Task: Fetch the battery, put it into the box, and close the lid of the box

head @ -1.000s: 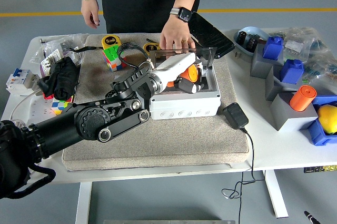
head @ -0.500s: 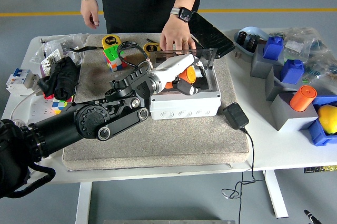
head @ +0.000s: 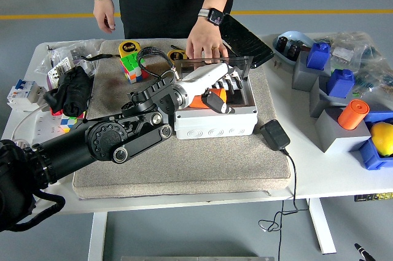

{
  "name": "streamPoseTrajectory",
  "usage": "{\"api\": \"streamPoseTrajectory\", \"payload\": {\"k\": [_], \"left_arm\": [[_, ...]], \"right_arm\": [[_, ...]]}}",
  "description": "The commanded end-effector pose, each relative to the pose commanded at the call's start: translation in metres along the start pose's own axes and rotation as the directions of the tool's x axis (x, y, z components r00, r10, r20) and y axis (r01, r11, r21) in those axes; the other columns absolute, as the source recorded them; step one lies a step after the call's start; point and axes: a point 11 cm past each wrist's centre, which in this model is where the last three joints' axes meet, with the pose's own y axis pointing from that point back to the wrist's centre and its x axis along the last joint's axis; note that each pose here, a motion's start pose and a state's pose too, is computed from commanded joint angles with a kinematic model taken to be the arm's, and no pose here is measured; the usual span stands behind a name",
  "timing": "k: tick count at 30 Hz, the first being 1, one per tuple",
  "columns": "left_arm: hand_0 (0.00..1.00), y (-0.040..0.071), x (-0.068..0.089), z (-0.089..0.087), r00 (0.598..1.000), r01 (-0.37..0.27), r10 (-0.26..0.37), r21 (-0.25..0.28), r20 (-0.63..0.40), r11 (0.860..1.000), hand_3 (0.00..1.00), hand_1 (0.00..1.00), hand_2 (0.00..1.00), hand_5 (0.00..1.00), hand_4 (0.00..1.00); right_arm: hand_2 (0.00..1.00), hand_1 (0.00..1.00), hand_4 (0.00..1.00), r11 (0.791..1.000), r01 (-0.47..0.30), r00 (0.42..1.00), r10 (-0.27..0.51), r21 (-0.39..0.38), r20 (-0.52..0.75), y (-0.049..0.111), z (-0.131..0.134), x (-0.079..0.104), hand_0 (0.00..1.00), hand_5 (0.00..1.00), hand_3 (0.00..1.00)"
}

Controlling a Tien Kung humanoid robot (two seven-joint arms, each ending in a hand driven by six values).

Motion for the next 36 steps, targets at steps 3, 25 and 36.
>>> {"api": "streamPoseTrajectory", "payload": {"k": [3,25,36], "left_arm": [[0.747,0.000,-0.001,0.002,1.000,0.002,-0.002,-0.004,-0.006,1.000,0.686,0.673,0.626,0.653,0.998],[0.800,0.021,0.039,0.061,0.950,-0.224,0.157,-0.240,-0.268,0.945,0.756,0.776,0.739,0.694,0.998],[0.908,0.011,0.023,0.018,0.981,-0.121,0.114,-0.037,-0.160,0.992,0.837,0.870,0.844,0.706,0.998]], "right_arm": [[0.688,0.697,0.998,1.000,0.000,1.000,0.000,0.001,0.000,0.000,0.000,0.000,0.735,0.487,0.607],[0.687,0.696,0.998,1.000,0.003,1.000,-0.003,-0.002,0.003,0.000,0.004,0.000,0.735,0.485,0.609],[0.688,0.695,0.998,1.000,0.010,1.000,-0.010,0.005,0.014,0.001,0.002,-0.003,0.733,0.486,0.609]]}}
